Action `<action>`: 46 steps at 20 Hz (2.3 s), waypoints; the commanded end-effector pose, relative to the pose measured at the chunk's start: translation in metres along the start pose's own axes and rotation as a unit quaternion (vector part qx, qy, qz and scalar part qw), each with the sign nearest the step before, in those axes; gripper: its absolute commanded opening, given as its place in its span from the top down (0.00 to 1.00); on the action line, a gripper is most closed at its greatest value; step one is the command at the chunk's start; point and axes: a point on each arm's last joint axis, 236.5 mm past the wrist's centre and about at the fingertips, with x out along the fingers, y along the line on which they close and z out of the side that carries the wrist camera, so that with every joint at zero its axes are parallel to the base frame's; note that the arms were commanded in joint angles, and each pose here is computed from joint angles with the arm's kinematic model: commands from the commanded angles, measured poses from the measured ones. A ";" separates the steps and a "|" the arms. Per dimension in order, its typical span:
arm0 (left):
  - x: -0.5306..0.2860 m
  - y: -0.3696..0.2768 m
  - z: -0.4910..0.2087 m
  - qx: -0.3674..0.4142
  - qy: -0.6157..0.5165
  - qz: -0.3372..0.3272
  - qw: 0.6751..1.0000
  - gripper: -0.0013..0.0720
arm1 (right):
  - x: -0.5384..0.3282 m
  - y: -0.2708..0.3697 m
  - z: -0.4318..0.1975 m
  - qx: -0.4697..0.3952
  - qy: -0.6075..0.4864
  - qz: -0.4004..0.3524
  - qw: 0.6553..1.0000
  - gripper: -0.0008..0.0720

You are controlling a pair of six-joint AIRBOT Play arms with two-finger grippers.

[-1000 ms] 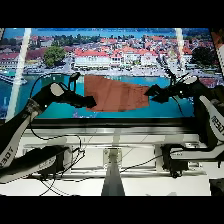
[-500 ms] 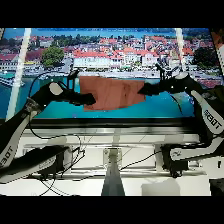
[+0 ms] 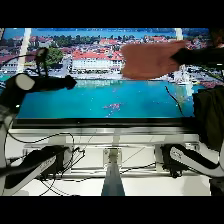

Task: Fold the clothes and pants, and hang the long-sleeved shirts on hangers.

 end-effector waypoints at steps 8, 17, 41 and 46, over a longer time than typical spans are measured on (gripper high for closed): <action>-0.067 -0.001 0.033 0.014 -0.103 0.014 0.995 0.19 | -0.302 -0.117 -0.049 0.185 -0.157 -0.410 0.879 0.96; -0.063 -0.012 0.030 0.026 -0.096 0.004 0.995 0.19 | -0.417 -0.168 -0.117 0.273 -0.177 -0.588 0.740 0.96; -0.063 -0.012 0.030 0.025 -0.096 0.004 0.995 0.19 | -0.154 0.042 -0.029 -0.175 -0.008 -0.171 0.969 0.96; -0.063 -0.012 0.030 0.025 -0.096 0.004 0.995 0.19 | -0.147 0.063 -0.031 -0.178 -0.011 -0.130 0.975 0.96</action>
